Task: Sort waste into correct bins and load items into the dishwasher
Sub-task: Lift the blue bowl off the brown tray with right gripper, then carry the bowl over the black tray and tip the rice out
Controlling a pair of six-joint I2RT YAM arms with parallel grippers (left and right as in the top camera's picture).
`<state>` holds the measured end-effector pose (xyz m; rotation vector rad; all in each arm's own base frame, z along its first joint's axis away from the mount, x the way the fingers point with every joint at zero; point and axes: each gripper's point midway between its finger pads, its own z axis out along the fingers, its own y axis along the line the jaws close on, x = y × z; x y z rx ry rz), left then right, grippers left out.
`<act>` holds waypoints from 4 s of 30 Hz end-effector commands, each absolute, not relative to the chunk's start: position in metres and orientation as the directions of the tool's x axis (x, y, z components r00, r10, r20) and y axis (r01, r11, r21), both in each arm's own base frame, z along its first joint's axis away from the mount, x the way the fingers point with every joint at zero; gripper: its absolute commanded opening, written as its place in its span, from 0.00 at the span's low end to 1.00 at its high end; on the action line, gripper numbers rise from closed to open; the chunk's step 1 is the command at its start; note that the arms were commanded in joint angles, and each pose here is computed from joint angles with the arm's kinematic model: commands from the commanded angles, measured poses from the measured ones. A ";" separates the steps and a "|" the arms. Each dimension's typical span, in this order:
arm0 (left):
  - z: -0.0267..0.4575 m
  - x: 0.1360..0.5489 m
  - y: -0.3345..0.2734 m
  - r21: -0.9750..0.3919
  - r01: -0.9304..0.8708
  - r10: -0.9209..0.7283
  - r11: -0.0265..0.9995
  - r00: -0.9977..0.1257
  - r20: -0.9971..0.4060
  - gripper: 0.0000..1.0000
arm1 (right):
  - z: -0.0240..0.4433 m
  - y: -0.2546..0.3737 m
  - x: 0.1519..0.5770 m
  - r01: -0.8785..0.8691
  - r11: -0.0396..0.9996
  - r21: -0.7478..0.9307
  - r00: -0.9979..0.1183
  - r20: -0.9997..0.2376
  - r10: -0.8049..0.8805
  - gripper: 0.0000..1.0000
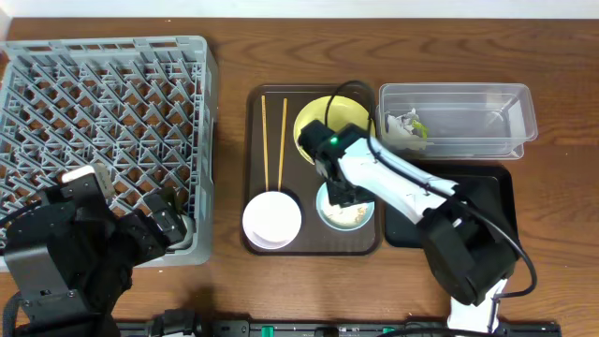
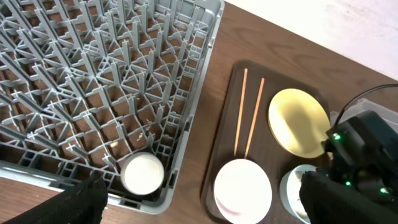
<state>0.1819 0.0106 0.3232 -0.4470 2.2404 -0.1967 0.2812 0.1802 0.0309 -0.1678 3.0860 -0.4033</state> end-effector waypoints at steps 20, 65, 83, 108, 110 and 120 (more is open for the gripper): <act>0.325 0.183 0.009 -0.286 -0.240 -0.373 0.928 -0.602 -0.706 0.99 | 0.032 0.270 0.257 -0.195 0.981 -0.017 -0.978 -0.067 -0.195 0.33; 0.325 0.183 0.009 -0.286 -0.240 -0.373 0.928 -0.601 -0.706 0.99 | 0.023 0.242 0.267 -0.230 0.972 -0.051 -0.966 -0.110 -0.235 0.06; 0.325 0.183 0.009 -0.286 -0.240 -0.373 0.928 -0.602 -0.706 0.99 | 0.166 0.241 0.272 -0.222 0.886 0.408 -0.958 -0.259 -0.120 0.01; 0.325 0.183 0.009 -0.286 -0.240 -0.373 0.928 -0.601 -0.706 0.99 | 0.185 0.097 0.255 -0.203 0.232 0.951 -0.929 -0.262 0.263 0.01; 0.325 0.183 0.009 -0.286 -0.240 -0.373 0.928 -0.602 -0.706 0.99 | 0.186 0.090 0.255 -0.225 0.208 0.952 -0.914 -0.280 0.294 0.01; 0.325 0.183 0.009 -0.286 -0.240 -0.373 0.928 -0.602 -0.706 0.99 | 0.171 0.082 0.254 -0.217 0.245 0.945 -0.904 -0.290 0.316 0.01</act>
